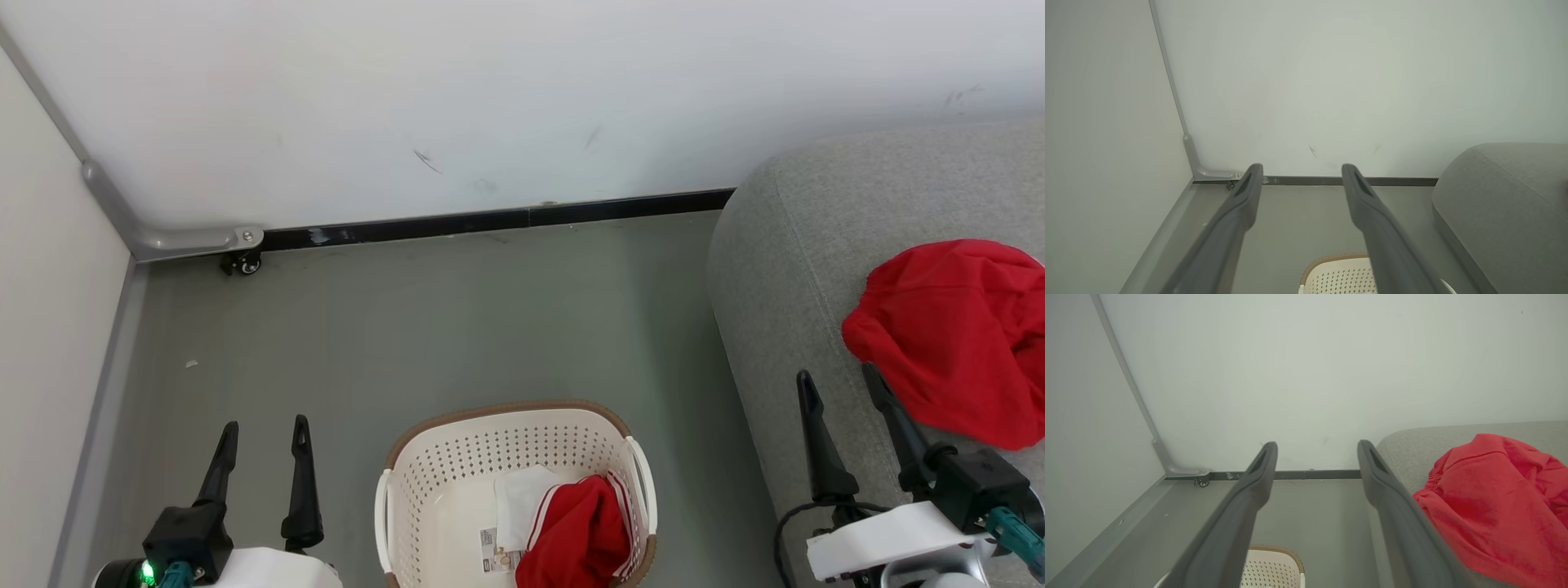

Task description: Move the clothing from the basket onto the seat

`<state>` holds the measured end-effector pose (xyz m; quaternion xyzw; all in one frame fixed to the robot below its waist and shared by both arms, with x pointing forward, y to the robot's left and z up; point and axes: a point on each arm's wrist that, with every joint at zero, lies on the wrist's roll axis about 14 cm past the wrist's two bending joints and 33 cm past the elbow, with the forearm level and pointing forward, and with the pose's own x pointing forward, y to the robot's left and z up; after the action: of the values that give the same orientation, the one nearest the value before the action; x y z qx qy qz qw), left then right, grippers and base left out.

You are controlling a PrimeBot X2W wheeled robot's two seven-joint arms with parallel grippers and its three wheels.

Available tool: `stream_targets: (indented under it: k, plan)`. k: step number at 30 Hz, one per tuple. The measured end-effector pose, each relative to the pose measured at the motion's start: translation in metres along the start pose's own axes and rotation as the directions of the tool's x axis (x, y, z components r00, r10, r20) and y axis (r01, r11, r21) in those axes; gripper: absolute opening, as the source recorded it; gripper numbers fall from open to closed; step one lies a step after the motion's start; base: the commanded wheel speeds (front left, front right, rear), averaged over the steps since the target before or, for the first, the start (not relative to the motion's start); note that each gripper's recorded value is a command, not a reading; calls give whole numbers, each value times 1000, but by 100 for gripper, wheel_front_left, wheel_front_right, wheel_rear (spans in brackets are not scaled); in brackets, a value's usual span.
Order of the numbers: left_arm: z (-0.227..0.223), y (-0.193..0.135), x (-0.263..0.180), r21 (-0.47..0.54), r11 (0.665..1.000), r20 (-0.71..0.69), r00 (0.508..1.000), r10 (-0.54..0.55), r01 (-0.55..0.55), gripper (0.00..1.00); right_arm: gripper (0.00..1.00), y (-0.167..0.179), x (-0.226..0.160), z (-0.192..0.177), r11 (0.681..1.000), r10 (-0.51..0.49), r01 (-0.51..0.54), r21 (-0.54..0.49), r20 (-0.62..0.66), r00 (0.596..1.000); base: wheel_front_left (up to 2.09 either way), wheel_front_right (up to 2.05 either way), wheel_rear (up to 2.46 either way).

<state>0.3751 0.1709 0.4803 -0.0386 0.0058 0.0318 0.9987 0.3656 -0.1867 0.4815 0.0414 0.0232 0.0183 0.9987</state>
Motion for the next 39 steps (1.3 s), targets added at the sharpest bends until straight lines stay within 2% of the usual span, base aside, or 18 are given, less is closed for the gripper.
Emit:
stream_targets:
  k: [22, 39]
  plan:
    - [-21, -42, 25, 42, 985, -52, 985, -167, 169, 100, 100, -31, -3, -5, 995, -97, 97, -7, -15, 995, 0, 0, 0]
    - [-46, -99, 58, 34, 940, -95, 937, -336, 341, 100, 100, -63, -6, -10, 980, -197, 196, -41, -25, 980, 0, 0, 0]
